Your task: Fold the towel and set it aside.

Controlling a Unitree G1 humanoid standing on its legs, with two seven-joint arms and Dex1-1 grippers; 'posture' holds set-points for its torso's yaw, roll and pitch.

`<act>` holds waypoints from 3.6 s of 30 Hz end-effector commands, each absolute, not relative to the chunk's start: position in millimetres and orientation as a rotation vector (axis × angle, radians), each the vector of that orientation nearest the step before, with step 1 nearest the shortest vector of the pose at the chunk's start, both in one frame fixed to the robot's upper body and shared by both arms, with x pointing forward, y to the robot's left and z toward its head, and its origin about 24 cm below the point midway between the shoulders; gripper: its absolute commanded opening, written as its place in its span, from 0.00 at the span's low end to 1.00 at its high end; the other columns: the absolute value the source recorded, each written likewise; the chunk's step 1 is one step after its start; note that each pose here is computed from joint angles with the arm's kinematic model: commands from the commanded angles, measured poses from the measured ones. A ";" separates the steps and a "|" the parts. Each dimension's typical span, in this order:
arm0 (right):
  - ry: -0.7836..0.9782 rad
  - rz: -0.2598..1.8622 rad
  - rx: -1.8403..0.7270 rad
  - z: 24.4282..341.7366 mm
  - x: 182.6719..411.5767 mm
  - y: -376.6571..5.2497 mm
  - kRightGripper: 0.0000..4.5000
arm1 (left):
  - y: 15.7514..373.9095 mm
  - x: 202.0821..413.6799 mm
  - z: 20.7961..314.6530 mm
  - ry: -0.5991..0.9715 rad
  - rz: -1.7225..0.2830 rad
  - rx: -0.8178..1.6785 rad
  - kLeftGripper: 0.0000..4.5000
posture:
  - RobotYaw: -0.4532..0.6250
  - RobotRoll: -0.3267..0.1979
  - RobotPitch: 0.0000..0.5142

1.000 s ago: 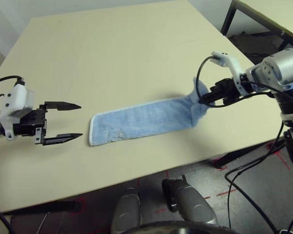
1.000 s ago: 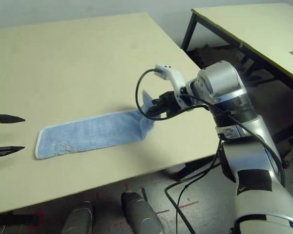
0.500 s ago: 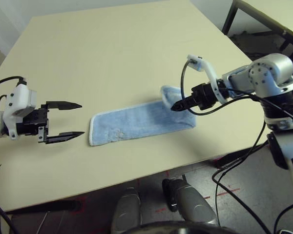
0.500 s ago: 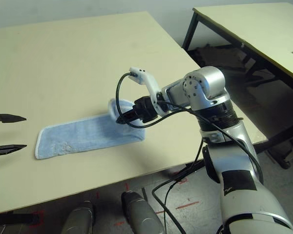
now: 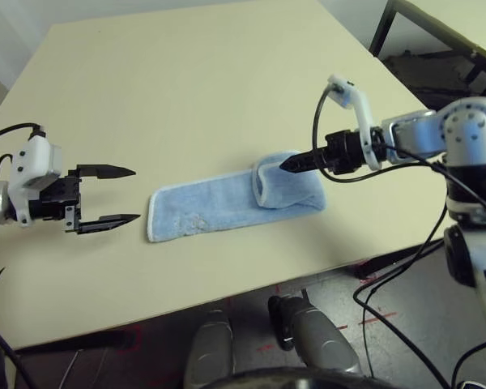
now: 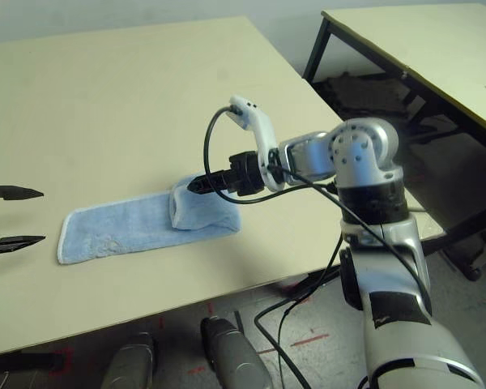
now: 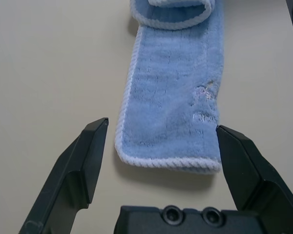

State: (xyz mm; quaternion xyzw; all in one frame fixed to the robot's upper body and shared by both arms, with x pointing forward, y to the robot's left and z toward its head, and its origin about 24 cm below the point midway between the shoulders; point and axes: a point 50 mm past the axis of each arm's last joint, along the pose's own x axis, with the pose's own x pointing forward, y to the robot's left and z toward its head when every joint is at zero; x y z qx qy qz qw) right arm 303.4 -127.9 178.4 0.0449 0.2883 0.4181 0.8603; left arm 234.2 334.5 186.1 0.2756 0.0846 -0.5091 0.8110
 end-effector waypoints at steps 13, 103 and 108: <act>0.335 0.784 0.024 124.1 298.5 -103.6 0.01 | 331.9 236.9 189.9 0.172 -1.059 0.586 1.00 | 0.33 0.62 0.28; -0.156 1.800 -0.388 164.9 257.1 -157.6 0.99 | 341.0 208.7 130.2 0.966 -0.484 -0.673 1.00 | 0.31 0.62 0.28; -0.158 1.800 -0.383 169.1 255.9 -156.9 0.99 | 338.3 217.2 128.0 0.930 -0.484 -0.817 1.00 | 0.30 0.62 0.28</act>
